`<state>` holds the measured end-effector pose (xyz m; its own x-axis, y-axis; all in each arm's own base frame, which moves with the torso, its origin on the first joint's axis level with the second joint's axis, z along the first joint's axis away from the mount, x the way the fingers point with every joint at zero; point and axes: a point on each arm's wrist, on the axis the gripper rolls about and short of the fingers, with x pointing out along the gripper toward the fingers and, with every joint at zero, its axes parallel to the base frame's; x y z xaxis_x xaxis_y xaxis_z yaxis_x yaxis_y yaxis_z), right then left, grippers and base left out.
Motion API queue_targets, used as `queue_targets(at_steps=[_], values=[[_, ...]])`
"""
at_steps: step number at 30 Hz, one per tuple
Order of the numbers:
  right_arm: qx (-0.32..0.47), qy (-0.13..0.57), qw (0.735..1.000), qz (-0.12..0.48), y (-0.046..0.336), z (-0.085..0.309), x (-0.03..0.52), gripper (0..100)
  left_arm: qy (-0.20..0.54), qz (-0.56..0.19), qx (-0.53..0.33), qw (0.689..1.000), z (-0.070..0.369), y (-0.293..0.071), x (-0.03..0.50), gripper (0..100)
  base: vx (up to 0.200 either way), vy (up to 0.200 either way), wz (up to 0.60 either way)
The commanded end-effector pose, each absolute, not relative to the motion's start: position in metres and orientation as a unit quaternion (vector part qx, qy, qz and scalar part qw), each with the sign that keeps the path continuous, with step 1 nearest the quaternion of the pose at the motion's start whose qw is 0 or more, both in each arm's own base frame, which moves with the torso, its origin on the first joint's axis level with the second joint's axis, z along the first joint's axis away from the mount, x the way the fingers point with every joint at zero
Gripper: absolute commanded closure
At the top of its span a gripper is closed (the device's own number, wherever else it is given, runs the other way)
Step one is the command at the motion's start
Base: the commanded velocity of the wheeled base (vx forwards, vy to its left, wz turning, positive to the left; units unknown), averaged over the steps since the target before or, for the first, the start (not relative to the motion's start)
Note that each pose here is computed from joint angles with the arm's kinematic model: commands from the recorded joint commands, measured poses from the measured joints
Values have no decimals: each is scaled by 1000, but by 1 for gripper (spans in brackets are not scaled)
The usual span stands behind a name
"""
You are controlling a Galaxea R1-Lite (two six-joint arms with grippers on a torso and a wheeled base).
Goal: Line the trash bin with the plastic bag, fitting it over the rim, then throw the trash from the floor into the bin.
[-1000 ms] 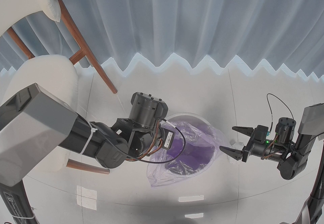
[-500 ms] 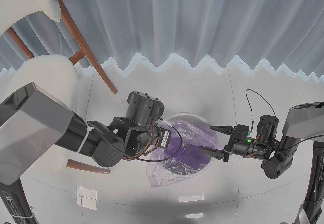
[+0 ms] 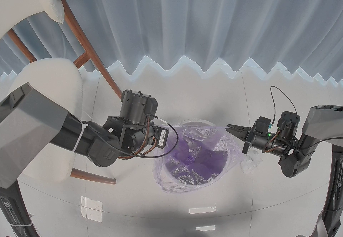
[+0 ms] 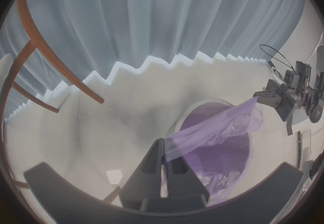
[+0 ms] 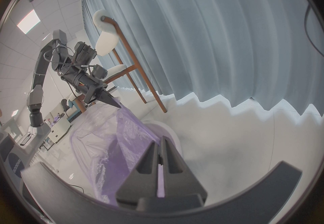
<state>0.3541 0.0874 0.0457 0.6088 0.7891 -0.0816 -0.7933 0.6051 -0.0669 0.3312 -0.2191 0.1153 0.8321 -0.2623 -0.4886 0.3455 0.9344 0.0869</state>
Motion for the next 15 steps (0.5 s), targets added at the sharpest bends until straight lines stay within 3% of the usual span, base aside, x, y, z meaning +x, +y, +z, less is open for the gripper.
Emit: queue_targets(at_steps=[1,15], values=[[-42,7,899,435,88,44,374,100,242,-160,84,953,115,-217,334,100,0,0,0],[-25,2,895,446,112,72,441,100,236,-139,71,959,110,-208,363,100,0,0,0]])
